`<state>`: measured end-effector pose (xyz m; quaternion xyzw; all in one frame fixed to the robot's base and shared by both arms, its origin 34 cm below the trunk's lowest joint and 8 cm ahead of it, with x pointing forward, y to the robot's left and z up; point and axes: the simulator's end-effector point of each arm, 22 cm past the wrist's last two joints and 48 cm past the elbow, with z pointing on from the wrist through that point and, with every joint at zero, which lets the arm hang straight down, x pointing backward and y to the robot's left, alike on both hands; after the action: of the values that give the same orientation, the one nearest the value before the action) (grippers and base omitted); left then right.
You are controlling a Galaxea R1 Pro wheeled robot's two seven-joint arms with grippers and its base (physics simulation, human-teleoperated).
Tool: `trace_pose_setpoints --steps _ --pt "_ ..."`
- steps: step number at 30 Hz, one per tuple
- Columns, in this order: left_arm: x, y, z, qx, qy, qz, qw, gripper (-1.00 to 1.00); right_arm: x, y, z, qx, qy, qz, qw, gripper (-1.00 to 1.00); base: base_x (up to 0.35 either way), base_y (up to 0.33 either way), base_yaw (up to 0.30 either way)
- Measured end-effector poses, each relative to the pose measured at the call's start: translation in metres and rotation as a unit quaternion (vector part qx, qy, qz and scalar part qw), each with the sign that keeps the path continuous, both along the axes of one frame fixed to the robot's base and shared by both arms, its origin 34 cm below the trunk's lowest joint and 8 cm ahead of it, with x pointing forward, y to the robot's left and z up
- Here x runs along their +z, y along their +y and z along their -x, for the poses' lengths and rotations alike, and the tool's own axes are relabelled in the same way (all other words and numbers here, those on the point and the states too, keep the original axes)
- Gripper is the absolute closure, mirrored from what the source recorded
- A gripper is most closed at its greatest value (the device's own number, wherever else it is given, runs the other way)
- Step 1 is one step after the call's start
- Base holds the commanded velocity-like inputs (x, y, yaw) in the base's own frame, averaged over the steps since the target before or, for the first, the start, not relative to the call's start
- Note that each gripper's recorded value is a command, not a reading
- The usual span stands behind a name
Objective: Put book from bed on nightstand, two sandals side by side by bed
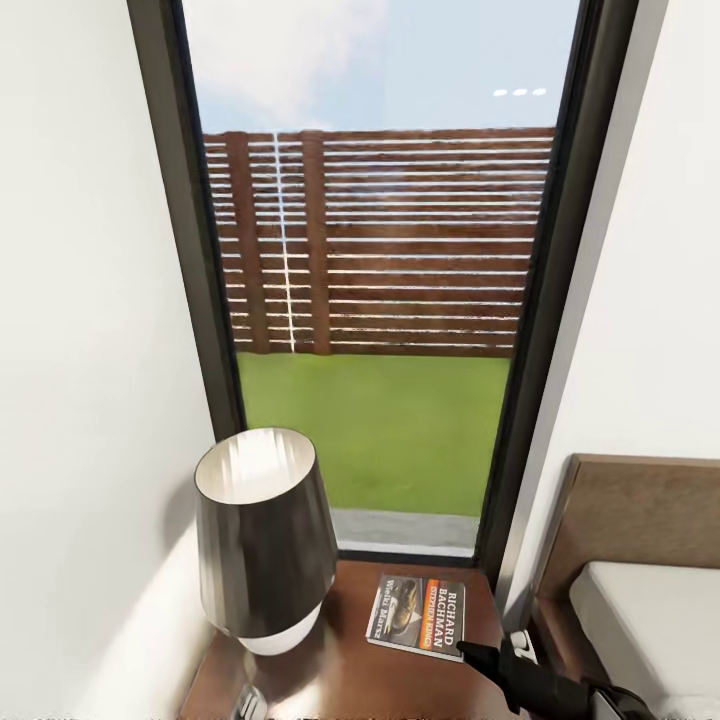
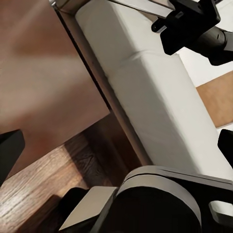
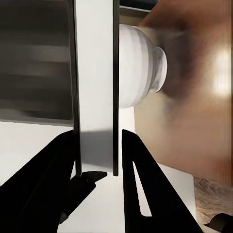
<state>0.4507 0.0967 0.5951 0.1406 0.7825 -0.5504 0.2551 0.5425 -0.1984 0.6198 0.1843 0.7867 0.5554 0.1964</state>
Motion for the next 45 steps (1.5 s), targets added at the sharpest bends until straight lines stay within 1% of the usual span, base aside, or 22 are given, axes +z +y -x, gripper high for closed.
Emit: trace_pose_setpoints --steps 35,45 --pt "-0.070 -0.001 0.010 0.000 -0.001 -0.001 1.0000 -1.00 -0.069 0.000 0.010 0.000 -0.001 0.000 1.0000 1.00 0.000 0.000 0.000" --pt "-0.091 -0.001 0.014 0.000 -0.001 -0.001 1.0000 -1.00 -0.090 0.003 0.014 0.001 0.000 -0.002 1.0000 1.00 0.000 0.000 0.000"
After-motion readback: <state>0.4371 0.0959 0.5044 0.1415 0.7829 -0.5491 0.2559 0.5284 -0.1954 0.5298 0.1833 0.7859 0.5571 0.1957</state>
